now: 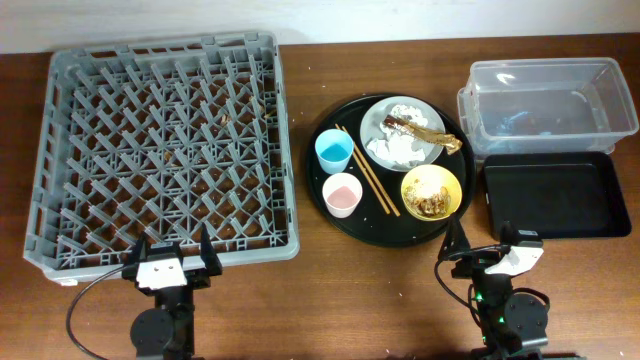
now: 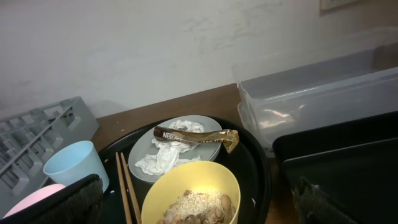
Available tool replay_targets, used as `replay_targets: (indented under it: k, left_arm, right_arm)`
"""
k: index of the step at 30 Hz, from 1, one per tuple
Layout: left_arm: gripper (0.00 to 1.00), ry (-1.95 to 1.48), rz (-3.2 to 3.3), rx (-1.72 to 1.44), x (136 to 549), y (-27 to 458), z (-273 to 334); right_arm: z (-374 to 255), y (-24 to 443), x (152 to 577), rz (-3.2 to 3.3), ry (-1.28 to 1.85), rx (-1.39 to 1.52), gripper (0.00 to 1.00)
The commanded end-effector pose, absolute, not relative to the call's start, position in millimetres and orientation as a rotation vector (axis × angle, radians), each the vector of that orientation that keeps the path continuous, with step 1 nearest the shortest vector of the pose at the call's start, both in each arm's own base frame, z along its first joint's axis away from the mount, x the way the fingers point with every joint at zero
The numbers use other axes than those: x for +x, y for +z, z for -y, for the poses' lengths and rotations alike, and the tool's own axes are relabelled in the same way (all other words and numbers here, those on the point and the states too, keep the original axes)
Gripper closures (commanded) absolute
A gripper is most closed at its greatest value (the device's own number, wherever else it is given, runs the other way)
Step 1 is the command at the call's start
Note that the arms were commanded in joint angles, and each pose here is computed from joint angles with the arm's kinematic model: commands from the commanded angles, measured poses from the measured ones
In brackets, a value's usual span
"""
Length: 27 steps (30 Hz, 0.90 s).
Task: Sort waste into correct bins and load items into the dishwasher rack
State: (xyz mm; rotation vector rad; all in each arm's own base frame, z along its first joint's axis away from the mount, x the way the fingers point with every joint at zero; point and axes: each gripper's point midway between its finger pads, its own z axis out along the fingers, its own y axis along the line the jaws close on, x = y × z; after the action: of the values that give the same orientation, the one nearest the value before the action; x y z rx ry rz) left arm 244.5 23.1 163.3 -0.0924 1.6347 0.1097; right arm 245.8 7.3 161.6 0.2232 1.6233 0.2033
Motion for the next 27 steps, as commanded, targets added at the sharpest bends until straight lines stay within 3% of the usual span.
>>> replay_targets:
  k: [1, 27]
  left_arm:
    - [0.01, 0.118, -1.638, -0.076, 244.8, 159.1, -22.8]
    - [0.01, 0.118, -1.638, -0.076, 244.8, 159.1, -22.8]
  right_arm:
    - [-8.1, 157.5, 245.9, -1.632, 0.197, 0.214, 0.02]
    - [-6.9, 157.7, 245.9, -1.63, 0.191, 0.218, 0.02]
